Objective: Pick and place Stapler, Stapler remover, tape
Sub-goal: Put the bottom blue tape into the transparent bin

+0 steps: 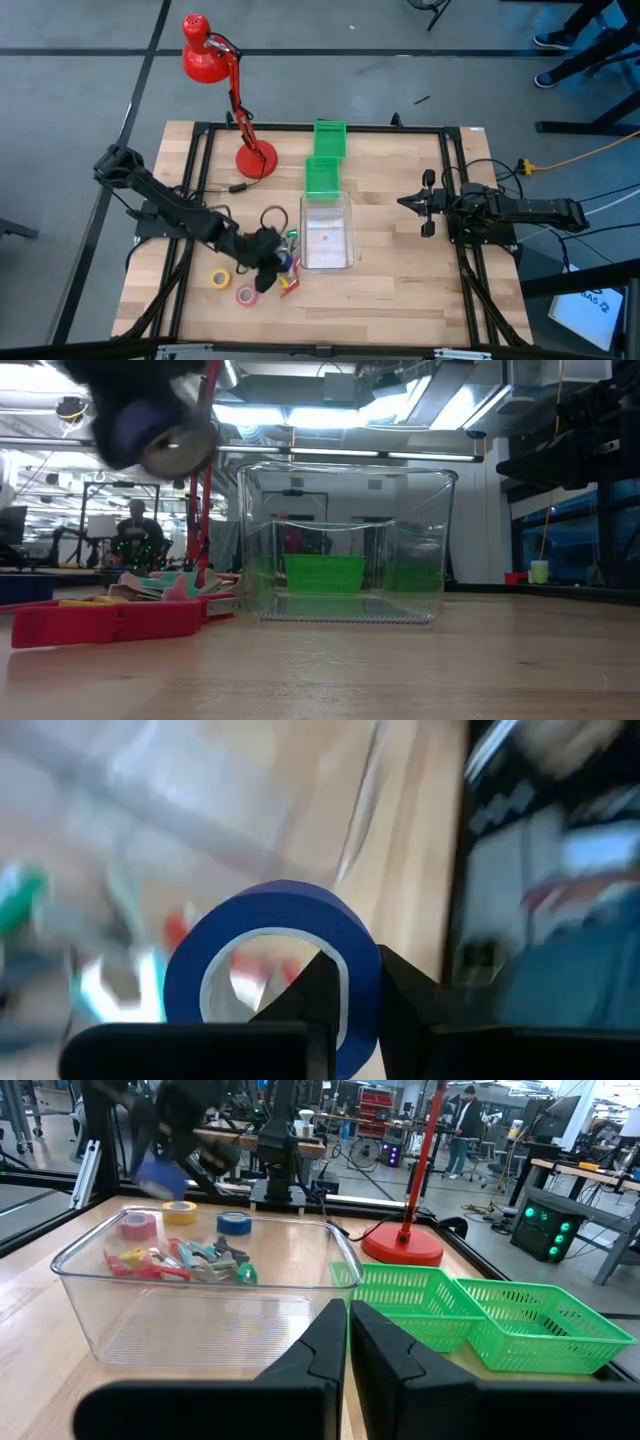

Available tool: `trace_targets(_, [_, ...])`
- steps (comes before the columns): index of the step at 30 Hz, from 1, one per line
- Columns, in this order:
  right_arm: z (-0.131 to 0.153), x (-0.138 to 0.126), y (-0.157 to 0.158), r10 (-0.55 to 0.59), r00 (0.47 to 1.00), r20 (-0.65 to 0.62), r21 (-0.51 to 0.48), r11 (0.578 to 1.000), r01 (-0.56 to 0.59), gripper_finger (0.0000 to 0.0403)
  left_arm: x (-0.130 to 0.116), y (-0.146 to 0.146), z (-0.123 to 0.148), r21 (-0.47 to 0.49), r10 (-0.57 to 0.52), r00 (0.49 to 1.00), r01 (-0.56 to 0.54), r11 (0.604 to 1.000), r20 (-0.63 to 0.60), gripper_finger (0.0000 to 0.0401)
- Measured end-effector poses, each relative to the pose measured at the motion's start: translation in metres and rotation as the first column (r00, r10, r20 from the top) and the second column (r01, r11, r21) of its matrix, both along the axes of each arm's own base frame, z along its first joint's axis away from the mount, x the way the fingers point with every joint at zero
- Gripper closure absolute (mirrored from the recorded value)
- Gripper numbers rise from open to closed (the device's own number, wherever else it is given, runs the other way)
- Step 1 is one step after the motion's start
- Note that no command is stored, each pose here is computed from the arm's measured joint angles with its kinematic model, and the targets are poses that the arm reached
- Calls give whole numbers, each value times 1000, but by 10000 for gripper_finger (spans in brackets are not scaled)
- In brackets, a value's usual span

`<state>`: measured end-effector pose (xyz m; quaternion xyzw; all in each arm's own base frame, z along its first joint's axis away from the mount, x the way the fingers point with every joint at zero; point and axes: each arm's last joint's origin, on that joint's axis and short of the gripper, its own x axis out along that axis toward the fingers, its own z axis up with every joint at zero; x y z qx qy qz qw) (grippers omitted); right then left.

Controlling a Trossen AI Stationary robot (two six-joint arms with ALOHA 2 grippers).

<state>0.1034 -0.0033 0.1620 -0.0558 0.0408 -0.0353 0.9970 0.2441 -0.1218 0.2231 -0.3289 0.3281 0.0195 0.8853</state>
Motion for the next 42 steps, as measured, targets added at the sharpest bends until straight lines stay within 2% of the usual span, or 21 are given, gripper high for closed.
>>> trace_targets(6, [0,0,0,0,1000,0,0,1000,0,382,8,22,36,48,55,957,-71,996,285,362])
trace_targets(10, [0,0,0,0,1000,0,0,1000,0,382,16,39,52,98,62,903,-114,989,426,361])
trace_targets(13, [0,0,0,0,1000,0,0,1000,0,382,21,53,60,151,85,856,-186,971,510,363])
trace_targets(16, [0,0,0,0,1000,0,0,1000,0,382,25,69,64,205,151,822,-308,929,548,360])
trace_targets(20, [0,0,0,0,1000,0,0,1000,0,382,27,88,69,270,236,777,-460,846,584,359])
trace_targets(23, [0,0,0,0,1000,0,0,1000,0,382,31,100,69,308,264,746,-532,789,611,362])
trace_targets(26, [0,0,0,0,1000,-1,0,1000,0,382,38,110,71,320,277,716,-577,752,641,361])
trace_targets(31, [0,0,0,0,1000,0,0,1000,0,382,62,123,71,373,280,745,-577,727,606,361])
trace_targets(37, [0,0,0,0,1000,0,0,1000,0,382,97,138,73,525,273,856,-491,695,440,357])
trace_targets(39, [0,0,0,0,1000,0,0,1000,0,382,106,146,75,539,289,883,-458,707,371,356])
trace_targets(42, [0,0,0,0,1000,-1,0,1000,0,382,117,162,71,526,301,921,-389,756,249,361])
